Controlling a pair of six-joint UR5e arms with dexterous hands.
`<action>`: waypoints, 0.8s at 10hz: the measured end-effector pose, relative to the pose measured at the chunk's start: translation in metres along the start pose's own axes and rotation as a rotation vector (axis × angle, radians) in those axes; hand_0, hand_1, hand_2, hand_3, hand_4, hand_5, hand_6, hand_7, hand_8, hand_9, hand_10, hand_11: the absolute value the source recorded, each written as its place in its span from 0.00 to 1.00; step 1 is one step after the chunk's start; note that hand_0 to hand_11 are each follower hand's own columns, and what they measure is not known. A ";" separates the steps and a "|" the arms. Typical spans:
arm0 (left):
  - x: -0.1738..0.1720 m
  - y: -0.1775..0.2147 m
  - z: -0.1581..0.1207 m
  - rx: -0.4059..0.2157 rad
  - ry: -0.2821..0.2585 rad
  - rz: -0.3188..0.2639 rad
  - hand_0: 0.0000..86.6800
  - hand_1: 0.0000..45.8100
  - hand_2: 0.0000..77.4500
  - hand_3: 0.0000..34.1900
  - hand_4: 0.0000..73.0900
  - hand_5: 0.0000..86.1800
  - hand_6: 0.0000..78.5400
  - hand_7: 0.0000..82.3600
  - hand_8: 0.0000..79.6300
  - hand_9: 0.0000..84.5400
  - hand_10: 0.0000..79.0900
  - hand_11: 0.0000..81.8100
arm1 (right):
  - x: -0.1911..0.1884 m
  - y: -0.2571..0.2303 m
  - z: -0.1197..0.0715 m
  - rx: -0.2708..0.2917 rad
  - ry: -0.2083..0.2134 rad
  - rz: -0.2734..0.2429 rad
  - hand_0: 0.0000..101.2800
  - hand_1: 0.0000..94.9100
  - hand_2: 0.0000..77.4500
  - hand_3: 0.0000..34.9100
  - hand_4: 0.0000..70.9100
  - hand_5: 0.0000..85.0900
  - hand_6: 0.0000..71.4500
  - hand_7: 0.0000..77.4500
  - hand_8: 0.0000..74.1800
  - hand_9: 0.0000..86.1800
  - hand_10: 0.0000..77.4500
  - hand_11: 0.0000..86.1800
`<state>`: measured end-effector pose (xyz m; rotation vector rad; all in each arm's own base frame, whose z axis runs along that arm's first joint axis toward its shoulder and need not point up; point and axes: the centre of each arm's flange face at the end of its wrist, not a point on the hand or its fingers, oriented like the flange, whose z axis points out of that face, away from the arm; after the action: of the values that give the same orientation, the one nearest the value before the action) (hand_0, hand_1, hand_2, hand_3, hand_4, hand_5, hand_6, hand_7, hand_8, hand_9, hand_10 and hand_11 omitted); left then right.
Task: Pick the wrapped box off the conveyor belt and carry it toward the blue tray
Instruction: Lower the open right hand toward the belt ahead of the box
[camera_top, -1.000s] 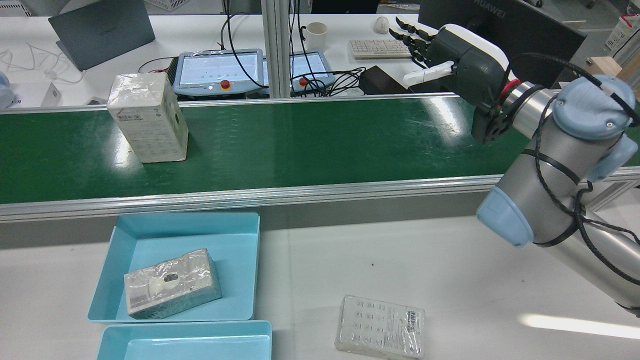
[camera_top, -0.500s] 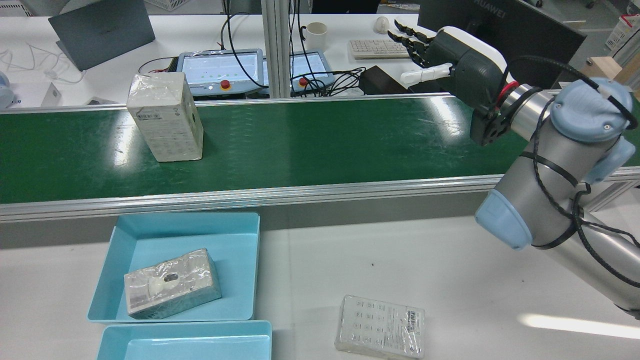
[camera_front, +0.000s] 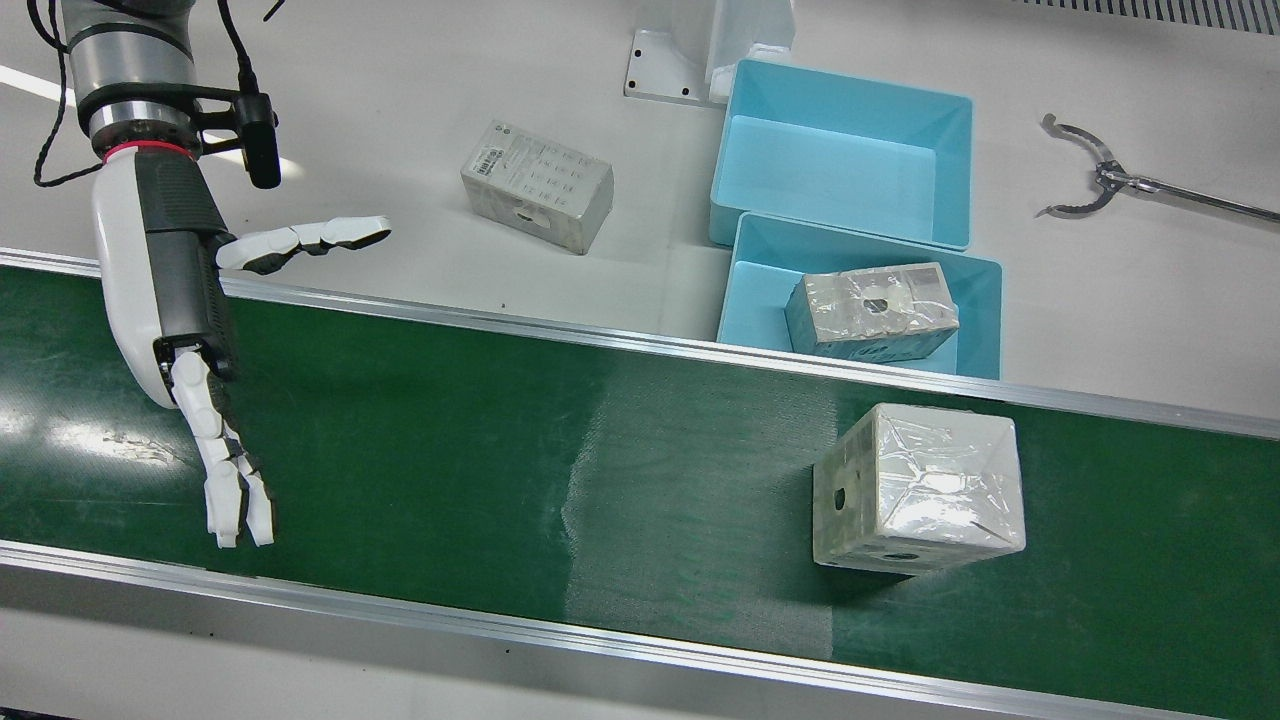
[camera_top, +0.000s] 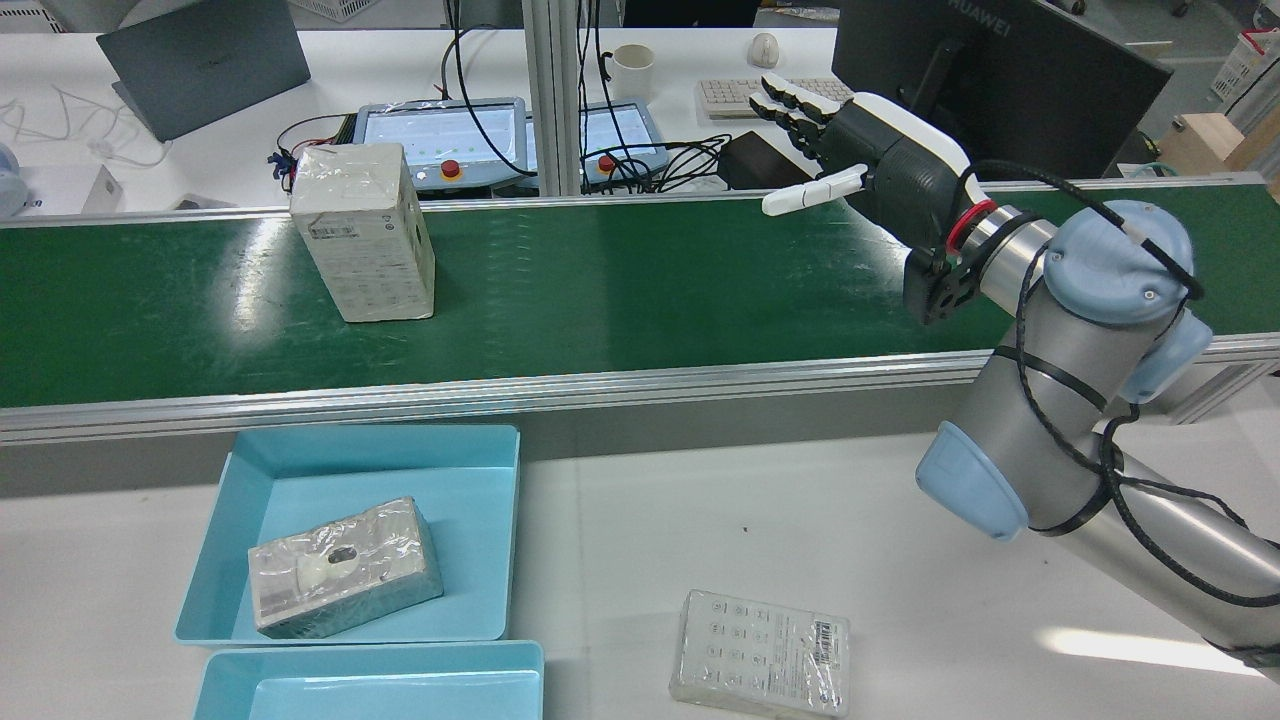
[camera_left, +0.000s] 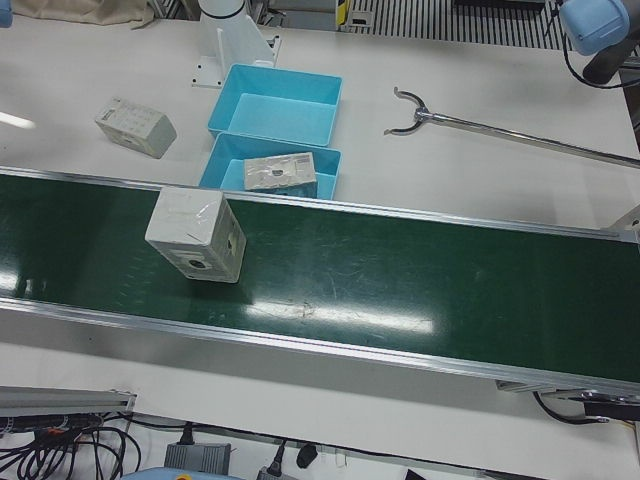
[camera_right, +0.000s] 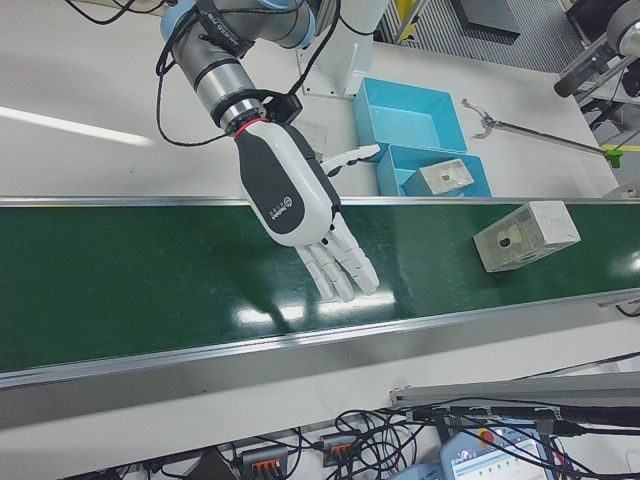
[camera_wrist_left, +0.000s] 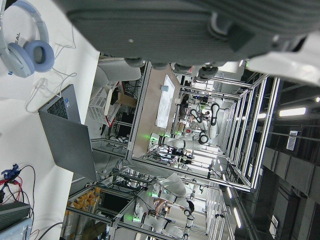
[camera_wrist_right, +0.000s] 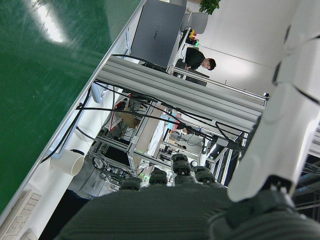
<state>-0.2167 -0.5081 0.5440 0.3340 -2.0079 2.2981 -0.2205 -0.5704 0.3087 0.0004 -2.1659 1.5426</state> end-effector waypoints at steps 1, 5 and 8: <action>0.000 0.000 0.000 0.000 0.000 0.000 0.00 0.00 0.01 0.00 0.00 0.01 0.00 0.01 0.00 0.00 0.00 0.00 | 0.002 0.001 0.000 0.000 0.000 0.001 0.40 0.10 0.11 0.04 0.00 0.01 0.00 0.00 0.02 0.03 0.00 0.02; 0.000 0.000 0.000 0.000 0.000 0.000 0.00 0.00 0.01 0.00 0.00 0.01 0.00 0.00 0.00 0.00 0.01 0.00 | 0.008 0.004 0.003 -0.016 -0.010 0.007 0.43 0.13 0.13 0.01 0.00 0.01 0.00 0.00 0.00 0.02 0.00 0.02; 0.000 0.000 0.000 0.000 0.000 0.000 0.00 0.00 0.01 0.00 0.00 0.01 0.00 0.00 0.00 0.00 0.00 0.00 | 0.013 0.000 0.006 -0.006 -0.005 0.007 0.46 0.15 0.10 0.02 0.00 0.01 0.00 0.00 0.00 0.02 0.02 0.08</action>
<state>-0.2167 -0.5081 0.5440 0.3340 -2.0078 2.2981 -0.2345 -0.5719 0.3123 -0.0058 -2.1765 1.5419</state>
